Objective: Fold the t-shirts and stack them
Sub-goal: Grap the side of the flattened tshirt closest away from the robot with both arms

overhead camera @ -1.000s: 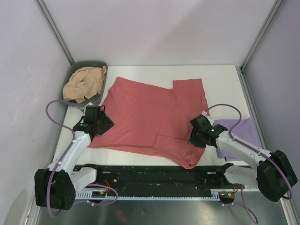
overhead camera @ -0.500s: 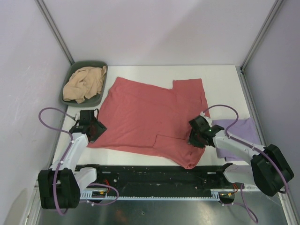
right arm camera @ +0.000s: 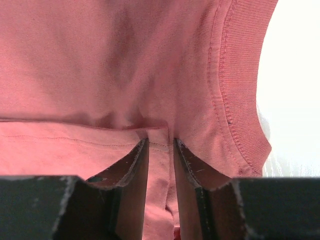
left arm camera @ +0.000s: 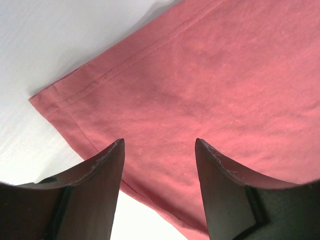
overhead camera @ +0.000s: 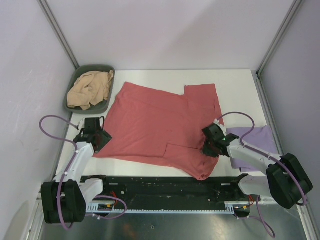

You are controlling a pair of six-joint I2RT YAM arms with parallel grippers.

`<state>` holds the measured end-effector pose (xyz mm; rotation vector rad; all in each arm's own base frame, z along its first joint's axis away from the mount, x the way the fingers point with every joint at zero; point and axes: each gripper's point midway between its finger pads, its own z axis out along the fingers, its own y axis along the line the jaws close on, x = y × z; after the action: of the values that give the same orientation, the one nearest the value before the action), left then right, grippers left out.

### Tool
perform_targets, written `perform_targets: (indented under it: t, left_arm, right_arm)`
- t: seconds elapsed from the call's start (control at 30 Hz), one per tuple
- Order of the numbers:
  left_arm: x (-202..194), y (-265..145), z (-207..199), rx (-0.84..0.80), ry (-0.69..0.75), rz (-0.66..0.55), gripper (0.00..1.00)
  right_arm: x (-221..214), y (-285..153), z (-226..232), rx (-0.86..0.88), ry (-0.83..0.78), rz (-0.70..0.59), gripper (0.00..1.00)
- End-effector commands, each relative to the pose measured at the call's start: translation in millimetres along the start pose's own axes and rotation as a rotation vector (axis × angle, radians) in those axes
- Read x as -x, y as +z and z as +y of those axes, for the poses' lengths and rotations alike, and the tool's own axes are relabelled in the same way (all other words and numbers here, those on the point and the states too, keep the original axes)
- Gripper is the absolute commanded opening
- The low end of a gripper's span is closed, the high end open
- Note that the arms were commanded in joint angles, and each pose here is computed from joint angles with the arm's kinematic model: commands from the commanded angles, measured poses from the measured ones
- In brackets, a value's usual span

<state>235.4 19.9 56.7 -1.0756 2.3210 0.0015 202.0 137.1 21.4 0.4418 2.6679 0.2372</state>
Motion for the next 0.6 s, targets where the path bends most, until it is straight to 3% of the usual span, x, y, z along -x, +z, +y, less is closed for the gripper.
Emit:
perform_targets:
  t: [0.0, 0.57]
  left_arm:
    - [7.4, 0.8, 11.6, 0.043, -0.031, -0.047, 0.63]
    - [-6.5, 11.2, 22.3, 0.097, -0.119, -0.008, 0.64]
  right_arm:
    - [10.3, -2.5, 2.5, 0.017, -0.001, -0.049, 0.29]
    - [10.9, -12.9, 13.5, 0.069, -0.003, -0.042, 0.13]
